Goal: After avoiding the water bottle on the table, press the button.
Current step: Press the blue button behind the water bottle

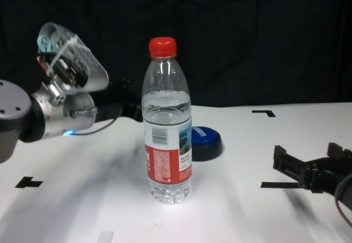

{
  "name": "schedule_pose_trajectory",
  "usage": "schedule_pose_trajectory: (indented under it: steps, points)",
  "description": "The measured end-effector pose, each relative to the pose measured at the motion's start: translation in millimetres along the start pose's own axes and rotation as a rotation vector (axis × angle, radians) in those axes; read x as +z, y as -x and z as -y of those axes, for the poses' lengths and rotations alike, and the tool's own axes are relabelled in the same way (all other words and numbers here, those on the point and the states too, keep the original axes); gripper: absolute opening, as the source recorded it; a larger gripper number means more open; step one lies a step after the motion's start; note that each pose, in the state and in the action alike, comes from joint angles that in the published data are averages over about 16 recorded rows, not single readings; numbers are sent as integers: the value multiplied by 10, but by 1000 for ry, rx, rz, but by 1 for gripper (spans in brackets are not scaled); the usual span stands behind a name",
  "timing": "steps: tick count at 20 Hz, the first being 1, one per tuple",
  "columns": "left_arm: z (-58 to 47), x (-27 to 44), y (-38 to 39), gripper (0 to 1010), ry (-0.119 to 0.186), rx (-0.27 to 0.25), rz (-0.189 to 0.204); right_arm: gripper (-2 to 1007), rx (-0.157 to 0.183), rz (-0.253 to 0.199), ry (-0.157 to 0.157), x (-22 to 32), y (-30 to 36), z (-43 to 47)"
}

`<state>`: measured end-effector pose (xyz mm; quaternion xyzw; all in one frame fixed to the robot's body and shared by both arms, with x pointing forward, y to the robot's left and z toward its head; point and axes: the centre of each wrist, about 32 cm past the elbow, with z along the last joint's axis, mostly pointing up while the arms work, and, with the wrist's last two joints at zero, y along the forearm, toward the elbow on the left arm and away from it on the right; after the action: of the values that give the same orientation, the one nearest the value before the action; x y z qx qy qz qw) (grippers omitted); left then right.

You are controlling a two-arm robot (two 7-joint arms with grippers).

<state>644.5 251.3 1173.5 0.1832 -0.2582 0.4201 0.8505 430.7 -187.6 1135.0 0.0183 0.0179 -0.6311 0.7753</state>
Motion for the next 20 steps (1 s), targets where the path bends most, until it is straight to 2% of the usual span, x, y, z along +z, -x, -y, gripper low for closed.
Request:
schedule_pose_trajectory:
  steps: [12,20]
  points:
    - [-9,-89,31,1003,-29,-11,-7,1003,0,0,0,0,0,0]
    - [-20,-120,33,1003,-40,-20,-9,1003,0,0,0,0,0,0]
